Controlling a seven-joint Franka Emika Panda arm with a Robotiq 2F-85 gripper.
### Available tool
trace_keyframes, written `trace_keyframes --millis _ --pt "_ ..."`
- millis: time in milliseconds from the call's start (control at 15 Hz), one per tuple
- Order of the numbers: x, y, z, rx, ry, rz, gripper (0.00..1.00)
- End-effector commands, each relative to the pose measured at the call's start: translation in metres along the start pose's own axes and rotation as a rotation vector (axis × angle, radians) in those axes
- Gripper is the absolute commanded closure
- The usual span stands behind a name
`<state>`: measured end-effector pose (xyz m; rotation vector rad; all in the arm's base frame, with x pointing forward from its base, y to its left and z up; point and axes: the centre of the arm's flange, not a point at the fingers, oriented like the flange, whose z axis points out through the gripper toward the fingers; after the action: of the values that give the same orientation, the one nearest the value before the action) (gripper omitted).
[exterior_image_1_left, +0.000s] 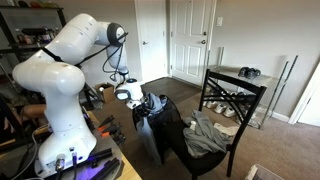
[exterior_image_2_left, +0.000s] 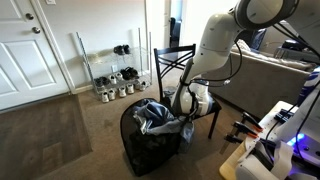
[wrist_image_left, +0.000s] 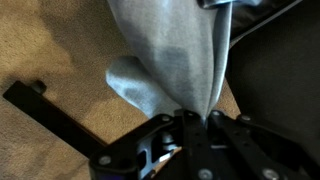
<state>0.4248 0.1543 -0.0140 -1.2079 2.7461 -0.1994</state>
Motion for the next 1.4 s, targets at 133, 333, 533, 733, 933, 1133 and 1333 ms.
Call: trace_keyframes --millis 133,333,533,733,933,1133,1333 --pt "-0.010 0.019 -0.098 0.048 0.070 -0.127 0.96" --pt "-0.005 0.025 -0.126 0.058 0.105 -0.192 0.96" --pt "-0.013 0.055 -0.141 0.058 0.137 -0.264 0.96" --pt "-0.027 0.069 -0.154 0.068 0.172 -0.307 0.96" --pt "-0.055 0.081 -0.178 0.087 0.204 -0.335 0.96" --pt "-0.101 0.096 -0.214 0.097 0.226 -0.381 0.96" --pt "-0.122 0.032 -0.194 0.079 0.218 -0.454 0.96"
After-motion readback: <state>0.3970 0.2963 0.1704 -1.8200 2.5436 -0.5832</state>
